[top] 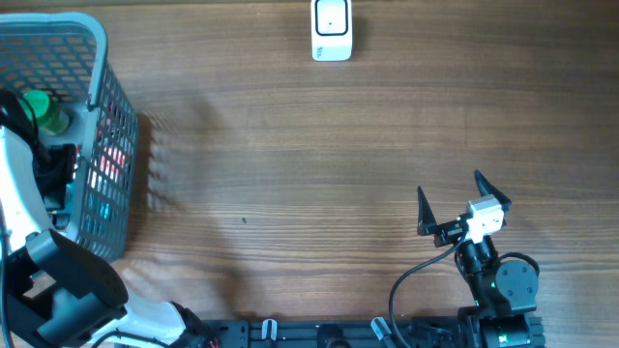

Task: Scan the item barcode
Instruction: 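Reach the left gripper into the basket toward the blue Listerine bottle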

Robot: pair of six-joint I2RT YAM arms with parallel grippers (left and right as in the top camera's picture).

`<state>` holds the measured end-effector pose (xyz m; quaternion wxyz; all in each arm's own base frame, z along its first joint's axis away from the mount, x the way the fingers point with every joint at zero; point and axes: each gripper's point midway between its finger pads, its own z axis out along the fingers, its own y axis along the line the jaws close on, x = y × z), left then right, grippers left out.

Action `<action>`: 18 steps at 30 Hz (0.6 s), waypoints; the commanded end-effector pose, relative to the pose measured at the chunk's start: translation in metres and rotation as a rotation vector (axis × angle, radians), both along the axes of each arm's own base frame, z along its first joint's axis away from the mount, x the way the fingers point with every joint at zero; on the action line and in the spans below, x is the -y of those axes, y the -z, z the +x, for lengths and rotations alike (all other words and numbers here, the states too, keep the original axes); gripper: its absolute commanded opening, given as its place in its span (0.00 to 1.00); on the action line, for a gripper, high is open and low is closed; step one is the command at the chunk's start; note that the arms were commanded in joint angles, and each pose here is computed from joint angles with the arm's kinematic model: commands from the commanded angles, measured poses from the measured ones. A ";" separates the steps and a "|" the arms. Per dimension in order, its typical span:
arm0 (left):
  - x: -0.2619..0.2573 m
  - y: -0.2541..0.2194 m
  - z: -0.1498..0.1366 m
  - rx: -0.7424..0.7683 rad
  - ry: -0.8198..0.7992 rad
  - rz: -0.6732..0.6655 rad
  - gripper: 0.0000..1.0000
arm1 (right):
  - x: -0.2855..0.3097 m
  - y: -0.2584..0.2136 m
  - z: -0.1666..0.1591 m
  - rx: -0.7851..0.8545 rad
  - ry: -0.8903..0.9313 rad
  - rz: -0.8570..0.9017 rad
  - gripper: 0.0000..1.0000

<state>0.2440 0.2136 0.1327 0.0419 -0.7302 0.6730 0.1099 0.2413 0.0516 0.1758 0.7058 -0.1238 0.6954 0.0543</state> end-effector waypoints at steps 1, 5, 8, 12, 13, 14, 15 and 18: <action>0.003 0.011 -0.004 -0.018 0.009 -0.023 1.00 | -0.002 -0.002 -0.001 0.010 -0.012 -0.005 1.00; 0.007 0.020 -0.004 -0.015 0.008 -0.039 1.00 | -0.002 -0.002 -0.001 0.011 -0.012 -0.005 1.00; 0.006 0.020 -0.004 -0.012 0.009 -0.037 0.98 | -0.002 -0.002 -0.001 0.011 -0.012 -0.005 1.00; 0.008 0.020 -0.002 -0.003 0.009 -0.051 0.90 | -0.002 -0.002 -0.001 0.010 -0.012 -0.005 1.00; 0.011 0.021 -0.001 0.007 0.009 -0.067 0.89 | -0.002 -0.002 -0.001 0.011 -0.012 -0.005 1.00; 0.016 0.022 0.002 0.023 0.010 -0.096 0.88 | -0.002 -0.002 -0.001 0.011 -0.012 -0.005 1.00; 0.019 0.022 0.003 0.032 0.010 -0.113 0.87 | -0.002 -0.002 -0.001 0.011 -0.012 -0.005 1.00; 0.022 0.022 0.002 0.028 0.009 -0.127 0.84 | -0.002 -0.002 -0.001 0.011 -0.012 -0.005 1.00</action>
